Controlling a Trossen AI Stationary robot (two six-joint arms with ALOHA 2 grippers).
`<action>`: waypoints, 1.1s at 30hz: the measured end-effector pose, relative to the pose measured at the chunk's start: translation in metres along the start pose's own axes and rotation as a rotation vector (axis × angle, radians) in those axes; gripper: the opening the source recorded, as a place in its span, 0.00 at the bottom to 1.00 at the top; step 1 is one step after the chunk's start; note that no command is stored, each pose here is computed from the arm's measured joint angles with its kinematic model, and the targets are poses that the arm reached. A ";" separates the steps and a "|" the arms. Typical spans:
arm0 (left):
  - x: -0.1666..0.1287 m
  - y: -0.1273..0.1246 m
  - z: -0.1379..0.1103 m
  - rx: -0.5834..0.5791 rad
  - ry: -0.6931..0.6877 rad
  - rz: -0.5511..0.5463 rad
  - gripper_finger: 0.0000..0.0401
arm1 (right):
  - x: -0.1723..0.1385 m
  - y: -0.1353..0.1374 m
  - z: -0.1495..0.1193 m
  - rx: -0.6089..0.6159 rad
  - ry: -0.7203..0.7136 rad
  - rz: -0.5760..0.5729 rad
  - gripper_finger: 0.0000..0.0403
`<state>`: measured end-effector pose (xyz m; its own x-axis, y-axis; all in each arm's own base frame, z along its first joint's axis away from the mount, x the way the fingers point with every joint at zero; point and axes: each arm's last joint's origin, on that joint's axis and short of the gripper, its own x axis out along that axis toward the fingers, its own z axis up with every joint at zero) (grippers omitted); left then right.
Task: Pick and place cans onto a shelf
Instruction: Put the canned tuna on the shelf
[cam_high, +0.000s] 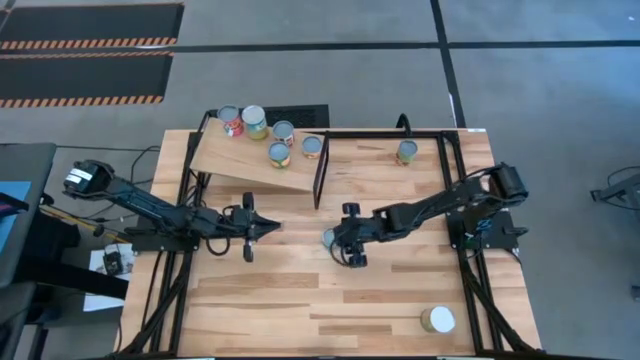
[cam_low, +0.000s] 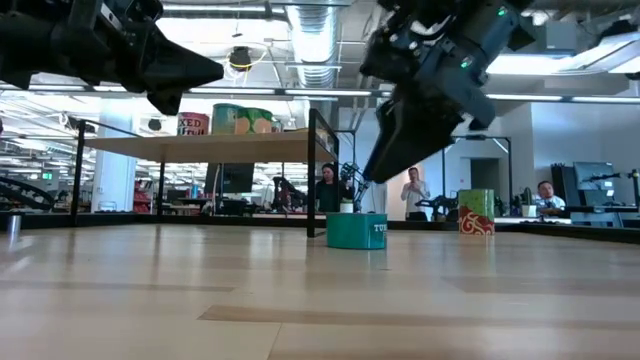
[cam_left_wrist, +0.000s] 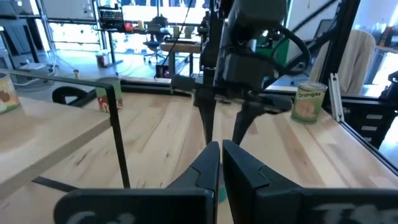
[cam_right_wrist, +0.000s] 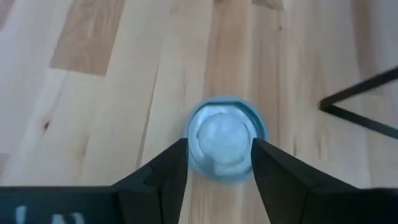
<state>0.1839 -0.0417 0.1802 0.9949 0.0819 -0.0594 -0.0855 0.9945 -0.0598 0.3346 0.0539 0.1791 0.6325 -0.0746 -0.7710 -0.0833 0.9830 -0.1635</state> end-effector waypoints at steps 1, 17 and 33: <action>0.000 0.000 -0.001 0.002 0.005 0.001 0.02 | 0.003 0.002 0.001 -0.008 0.013 0.002 0.48; 0.000 0.001 -0.003 -0.009 0.023 0.023 0.02 | 0.049 0.014 -0.001 -0.062 0.149 0.003 0.32; 0.000 0.003 -0.003 -0.027 0.029 0.081 0.02 | 0.001 0.014 0.057 -0.170 -0.063 0.222 0.02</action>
<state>0.1835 -0.0394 0.1766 0.9827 0.1597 -0.0935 -0.1674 0.9826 -0.0803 0.3774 0.0770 0.2112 0.6304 0.1552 -0.7606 -0.3501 0.9314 -0.1001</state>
